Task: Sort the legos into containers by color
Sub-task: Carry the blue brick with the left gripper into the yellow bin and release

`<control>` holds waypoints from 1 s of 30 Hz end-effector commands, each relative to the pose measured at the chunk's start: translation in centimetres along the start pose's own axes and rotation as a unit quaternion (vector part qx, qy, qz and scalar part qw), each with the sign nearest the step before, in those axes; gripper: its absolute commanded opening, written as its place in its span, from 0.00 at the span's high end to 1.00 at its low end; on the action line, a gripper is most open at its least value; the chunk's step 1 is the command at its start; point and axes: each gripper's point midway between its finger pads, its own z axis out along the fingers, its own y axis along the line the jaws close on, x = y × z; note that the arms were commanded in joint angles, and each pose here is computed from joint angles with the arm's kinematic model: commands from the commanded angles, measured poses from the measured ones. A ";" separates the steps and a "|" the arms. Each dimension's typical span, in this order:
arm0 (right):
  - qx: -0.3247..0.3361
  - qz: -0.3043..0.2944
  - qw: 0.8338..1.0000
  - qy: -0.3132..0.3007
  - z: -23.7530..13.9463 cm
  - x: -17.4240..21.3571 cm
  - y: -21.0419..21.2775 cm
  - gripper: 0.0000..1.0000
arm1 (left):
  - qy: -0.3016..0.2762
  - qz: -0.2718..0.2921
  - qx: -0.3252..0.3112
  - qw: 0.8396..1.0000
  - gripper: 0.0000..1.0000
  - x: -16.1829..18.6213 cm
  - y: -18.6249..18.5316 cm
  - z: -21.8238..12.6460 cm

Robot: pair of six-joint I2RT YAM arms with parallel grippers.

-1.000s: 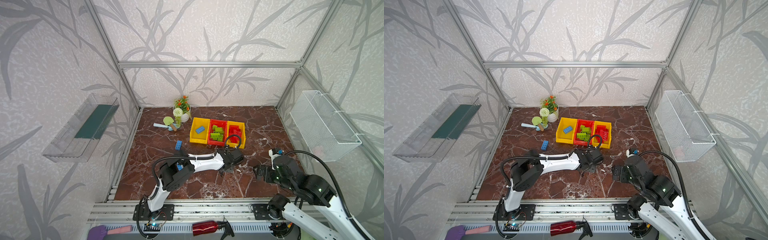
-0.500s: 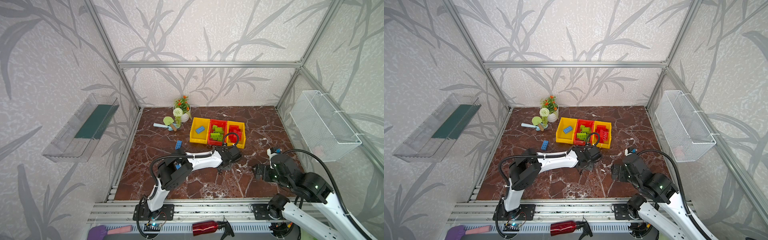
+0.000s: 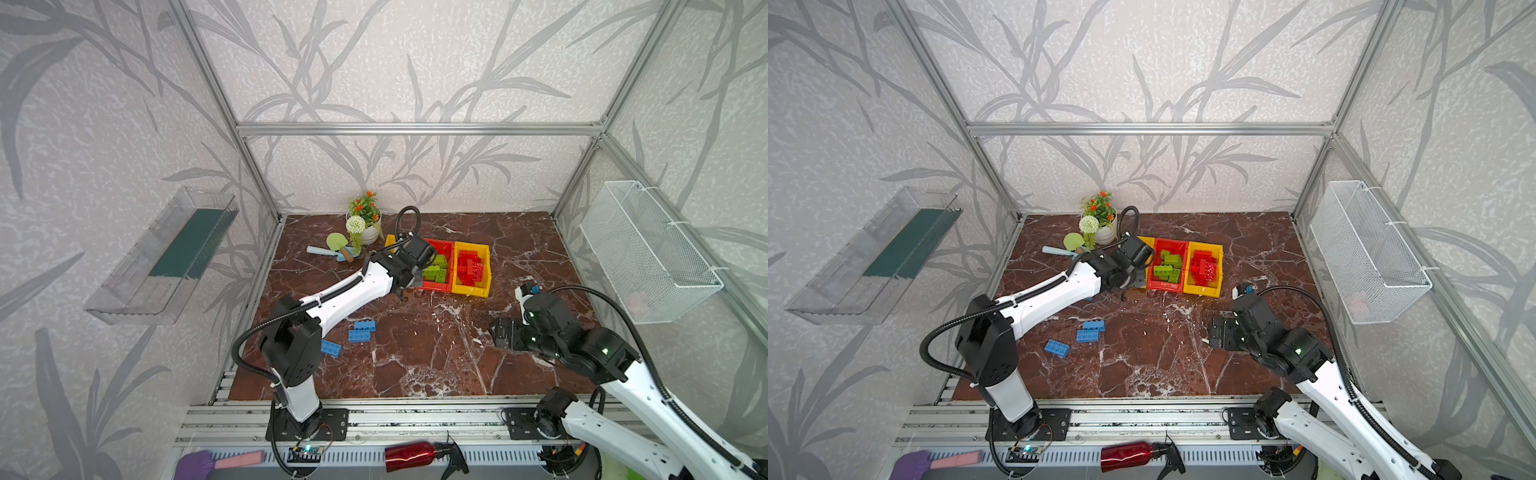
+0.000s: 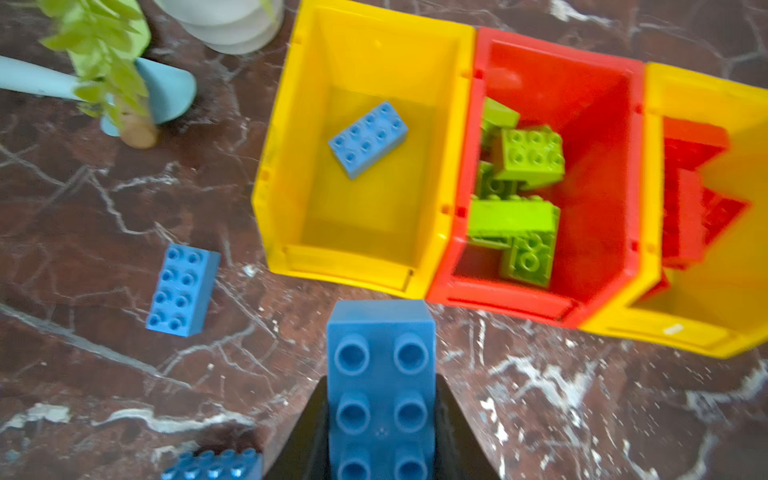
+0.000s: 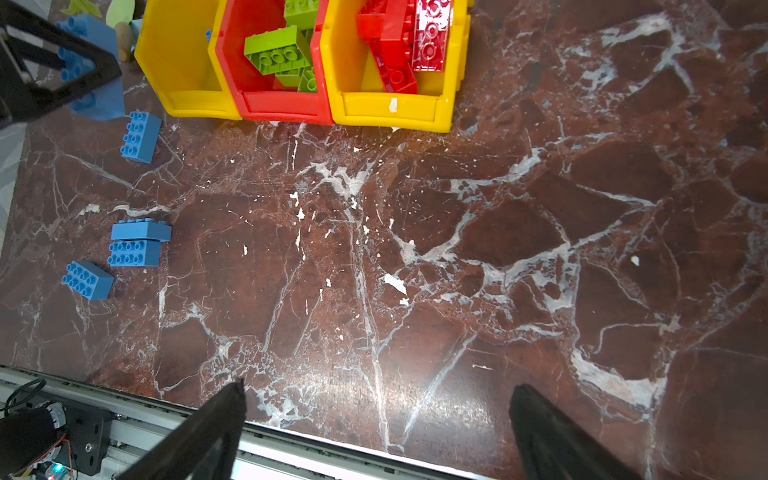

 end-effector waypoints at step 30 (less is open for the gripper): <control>0.022 -0.050 0.998 -0.013 1.0 -3.5 0.8 0.01 | 0.050 -0.019 -0.006 0.999 0.25 -6.5 0.1 10.0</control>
